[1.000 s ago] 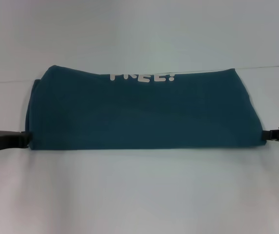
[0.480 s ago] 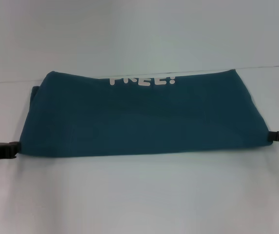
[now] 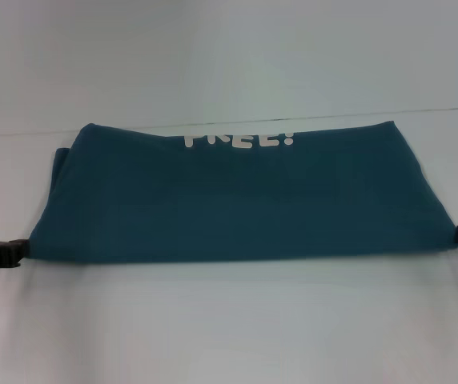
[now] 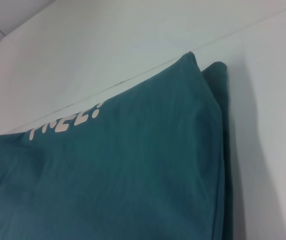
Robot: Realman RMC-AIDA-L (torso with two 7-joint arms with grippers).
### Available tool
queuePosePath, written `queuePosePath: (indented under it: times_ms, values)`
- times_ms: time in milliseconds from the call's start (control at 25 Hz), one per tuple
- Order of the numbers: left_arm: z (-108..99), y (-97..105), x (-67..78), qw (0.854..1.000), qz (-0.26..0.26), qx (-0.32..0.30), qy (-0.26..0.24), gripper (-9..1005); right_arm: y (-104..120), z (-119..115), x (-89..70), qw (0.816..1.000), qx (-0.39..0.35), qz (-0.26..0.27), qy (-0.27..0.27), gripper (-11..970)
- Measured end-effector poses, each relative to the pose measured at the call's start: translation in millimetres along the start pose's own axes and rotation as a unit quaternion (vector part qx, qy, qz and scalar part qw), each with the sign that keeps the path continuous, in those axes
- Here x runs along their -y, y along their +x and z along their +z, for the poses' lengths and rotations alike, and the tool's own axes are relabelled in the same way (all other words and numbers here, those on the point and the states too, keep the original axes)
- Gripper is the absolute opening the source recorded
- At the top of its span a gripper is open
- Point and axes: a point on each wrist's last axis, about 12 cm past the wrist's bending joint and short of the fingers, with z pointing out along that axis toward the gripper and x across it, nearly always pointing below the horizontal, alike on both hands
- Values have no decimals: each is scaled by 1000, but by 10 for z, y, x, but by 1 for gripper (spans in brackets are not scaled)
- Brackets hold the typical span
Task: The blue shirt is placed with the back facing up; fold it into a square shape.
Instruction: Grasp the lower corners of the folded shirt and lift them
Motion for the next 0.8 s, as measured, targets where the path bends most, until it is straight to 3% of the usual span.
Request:
queuePosePath:
  times_ms: [800]
  values:
    - [-77, 3, -83, 1000, -14, 5, -2, -1, 3, -45, -1, 1000, 18, 4, -14, 3]
